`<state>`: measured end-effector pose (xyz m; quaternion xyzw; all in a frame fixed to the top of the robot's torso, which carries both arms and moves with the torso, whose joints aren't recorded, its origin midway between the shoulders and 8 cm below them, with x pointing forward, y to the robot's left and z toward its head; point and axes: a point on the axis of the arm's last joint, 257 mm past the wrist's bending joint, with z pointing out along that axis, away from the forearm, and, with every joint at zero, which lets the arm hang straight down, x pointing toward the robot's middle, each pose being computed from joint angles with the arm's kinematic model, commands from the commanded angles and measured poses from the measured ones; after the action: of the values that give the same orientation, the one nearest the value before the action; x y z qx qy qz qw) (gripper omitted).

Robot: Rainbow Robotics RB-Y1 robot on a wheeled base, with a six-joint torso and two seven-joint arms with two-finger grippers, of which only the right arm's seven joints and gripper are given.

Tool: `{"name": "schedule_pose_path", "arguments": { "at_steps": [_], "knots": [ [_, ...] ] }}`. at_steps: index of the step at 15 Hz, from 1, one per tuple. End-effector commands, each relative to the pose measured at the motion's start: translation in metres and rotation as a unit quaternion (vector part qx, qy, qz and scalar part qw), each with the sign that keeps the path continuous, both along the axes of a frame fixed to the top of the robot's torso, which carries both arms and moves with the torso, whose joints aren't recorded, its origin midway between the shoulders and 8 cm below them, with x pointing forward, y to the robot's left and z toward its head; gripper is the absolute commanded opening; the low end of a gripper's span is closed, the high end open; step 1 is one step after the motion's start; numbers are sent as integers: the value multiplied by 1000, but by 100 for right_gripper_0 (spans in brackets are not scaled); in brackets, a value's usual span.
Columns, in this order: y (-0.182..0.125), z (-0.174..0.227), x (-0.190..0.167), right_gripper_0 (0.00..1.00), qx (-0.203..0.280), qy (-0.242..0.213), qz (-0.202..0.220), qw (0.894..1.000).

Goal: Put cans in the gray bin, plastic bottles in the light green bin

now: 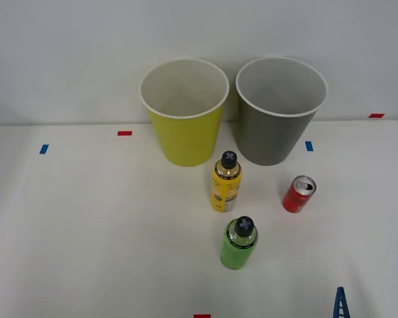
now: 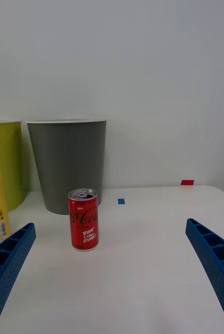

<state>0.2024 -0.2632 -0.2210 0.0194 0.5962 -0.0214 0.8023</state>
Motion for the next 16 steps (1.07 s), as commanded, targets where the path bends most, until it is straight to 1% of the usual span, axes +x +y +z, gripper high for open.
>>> {"name": "schedule_pose_path", "arguments": {
  "at_steps": [1, 16],
  "knots": [
    [0, 0, 0, 100, 0, 0, 0, 1000],
    [0, 0, 0, 100, 0, 0, 0, 1000]
  ]
}}
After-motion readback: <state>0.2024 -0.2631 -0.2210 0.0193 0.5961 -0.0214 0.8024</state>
